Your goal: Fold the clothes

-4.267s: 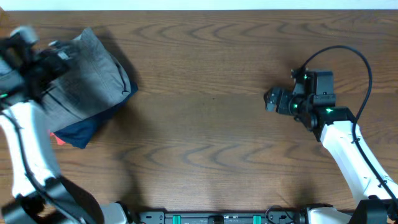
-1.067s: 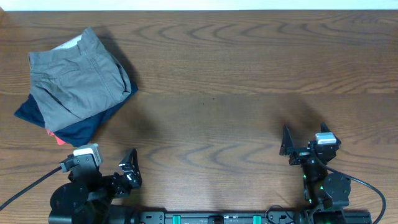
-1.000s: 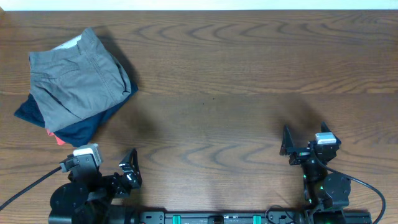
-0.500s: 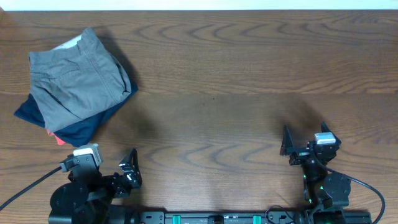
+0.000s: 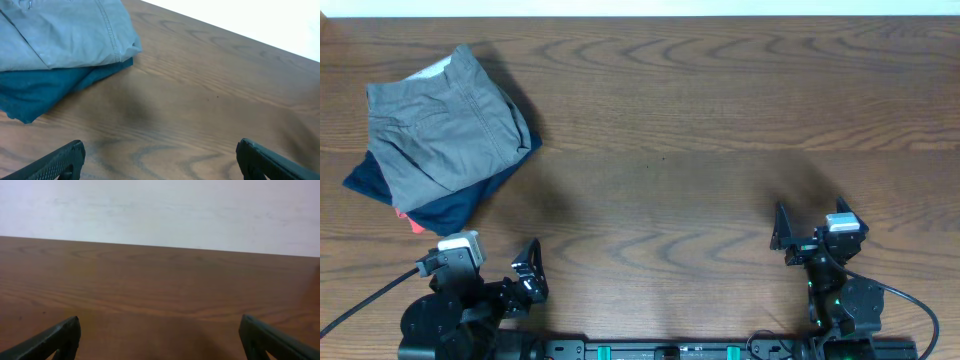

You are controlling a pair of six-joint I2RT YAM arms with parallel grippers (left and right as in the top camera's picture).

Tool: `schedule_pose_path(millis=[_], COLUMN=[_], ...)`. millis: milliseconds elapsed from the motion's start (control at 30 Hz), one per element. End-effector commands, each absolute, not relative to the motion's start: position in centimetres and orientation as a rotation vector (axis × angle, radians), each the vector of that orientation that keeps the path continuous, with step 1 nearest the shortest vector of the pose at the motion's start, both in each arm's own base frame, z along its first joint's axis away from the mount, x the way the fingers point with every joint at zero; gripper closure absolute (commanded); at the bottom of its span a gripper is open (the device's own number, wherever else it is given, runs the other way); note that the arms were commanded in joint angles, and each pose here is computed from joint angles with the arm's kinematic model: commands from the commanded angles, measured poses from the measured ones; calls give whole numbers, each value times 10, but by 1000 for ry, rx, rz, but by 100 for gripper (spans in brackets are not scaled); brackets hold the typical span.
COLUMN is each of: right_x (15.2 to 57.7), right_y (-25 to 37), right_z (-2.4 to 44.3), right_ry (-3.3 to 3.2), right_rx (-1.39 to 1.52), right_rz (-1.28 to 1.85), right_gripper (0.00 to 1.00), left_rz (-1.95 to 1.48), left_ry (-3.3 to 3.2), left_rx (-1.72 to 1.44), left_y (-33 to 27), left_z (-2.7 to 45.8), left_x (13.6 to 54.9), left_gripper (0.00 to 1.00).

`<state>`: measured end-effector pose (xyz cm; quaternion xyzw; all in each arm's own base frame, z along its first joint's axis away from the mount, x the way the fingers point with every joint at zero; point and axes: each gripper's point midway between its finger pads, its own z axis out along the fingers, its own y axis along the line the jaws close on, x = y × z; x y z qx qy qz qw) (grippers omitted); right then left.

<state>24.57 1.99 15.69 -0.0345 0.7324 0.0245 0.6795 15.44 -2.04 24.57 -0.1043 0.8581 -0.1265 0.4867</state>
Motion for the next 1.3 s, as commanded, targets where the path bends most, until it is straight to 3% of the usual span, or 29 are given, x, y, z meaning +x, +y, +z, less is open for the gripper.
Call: schedule_pose_path(millis=[0, 200, 433, 933, 1267], right_x=[246, 246, 246, 246, 246], right_y=[18, 18, 18, 18, 18], right_z=[157, 157, 157, 157, 157], right_ry=[1643, 1643, 1643, 1643, 1643], right_rx=[-83, -83, -83, -83, -83], right_rz=[42, 43, 42, 42, 42], right_gripper=[1, 1, 1, 1, 1], left_rz=[-293, -186, -99, -152, -164], left_ry=[2092, 2071, 2013, 1642, 1668], left_rx=[-262, -342, -448, -435, -453], left_y=[-18, 2, 21, 31, 30], left_z=[241, 229, 182, 164, 137], left_x=[153, 147, 150, 237, 242], left_gripper=[2, 2, 2, 2, 2])
